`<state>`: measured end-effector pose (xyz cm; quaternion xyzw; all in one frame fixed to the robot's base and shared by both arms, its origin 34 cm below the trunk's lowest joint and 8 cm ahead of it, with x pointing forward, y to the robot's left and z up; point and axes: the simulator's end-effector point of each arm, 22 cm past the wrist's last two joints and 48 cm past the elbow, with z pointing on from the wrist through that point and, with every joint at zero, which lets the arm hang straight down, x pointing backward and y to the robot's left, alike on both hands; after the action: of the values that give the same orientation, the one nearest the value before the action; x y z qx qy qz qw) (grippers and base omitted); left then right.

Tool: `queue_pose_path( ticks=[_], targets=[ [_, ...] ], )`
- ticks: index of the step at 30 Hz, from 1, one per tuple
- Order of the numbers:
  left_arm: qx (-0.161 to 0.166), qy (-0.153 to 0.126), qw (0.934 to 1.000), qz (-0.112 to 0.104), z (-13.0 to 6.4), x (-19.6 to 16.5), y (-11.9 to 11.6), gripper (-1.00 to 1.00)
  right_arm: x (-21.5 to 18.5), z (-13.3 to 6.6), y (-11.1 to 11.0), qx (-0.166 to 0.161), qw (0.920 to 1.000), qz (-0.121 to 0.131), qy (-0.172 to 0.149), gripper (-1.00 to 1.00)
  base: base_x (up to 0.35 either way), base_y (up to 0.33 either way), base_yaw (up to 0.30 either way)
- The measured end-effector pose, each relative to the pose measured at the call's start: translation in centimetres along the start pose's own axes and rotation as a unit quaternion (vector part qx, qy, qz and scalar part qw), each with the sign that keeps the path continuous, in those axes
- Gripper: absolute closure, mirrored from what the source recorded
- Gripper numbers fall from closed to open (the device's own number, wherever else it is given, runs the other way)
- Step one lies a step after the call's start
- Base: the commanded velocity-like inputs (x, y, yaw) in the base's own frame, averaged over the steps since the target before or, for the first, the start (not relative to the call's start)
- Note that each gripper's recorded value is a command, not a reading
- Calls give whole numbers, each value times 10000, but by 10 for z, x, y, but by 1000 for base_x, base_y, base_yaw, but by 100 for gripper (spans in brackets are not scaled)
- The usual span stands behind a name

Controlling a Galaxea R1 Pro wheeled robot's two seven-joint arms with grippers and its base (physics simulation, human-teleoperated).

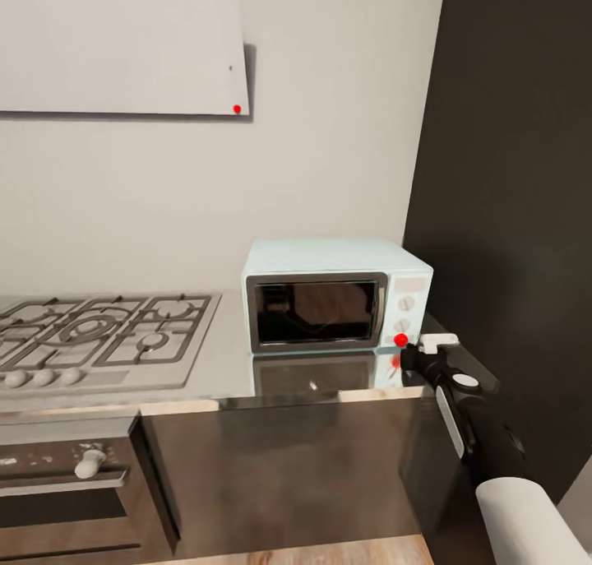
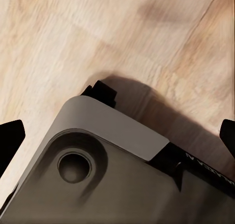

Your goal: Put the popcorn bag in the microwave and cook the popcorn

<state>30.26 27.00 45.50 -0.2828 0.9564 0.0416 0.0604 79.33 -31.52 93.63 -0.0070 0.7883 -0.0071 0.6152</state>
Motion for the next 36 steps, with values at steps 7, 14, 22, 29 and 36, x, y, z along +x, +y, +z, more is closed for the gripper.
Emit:
queue_pose_path(
  ticks=[7,14,22,29,36],
  targets=[
    [11,-11,10000,-1,-1,0,0,-100,5,-21,-1,36,9998,-155,-109,100,295,0,0],
    [9,0,10000,9,0,1,-2,-100,4,-14,-1,-18,9999,-108,-80,100,-101,0,0],
    [22,12,10000,12,0,2,-4,-100,-26,-5,-6,58,9995,-166,-260,100,-341,0,0],
    [38,23,10000,15,0,4,-7,-100,-43,-30,10,-336,9983,61,468,100,-344,0,0],
    [48,36,10000,16,0,5,-8,-100,119,-66,11,-251,9786,23,2041,100,-344,0,0]
  ],
)
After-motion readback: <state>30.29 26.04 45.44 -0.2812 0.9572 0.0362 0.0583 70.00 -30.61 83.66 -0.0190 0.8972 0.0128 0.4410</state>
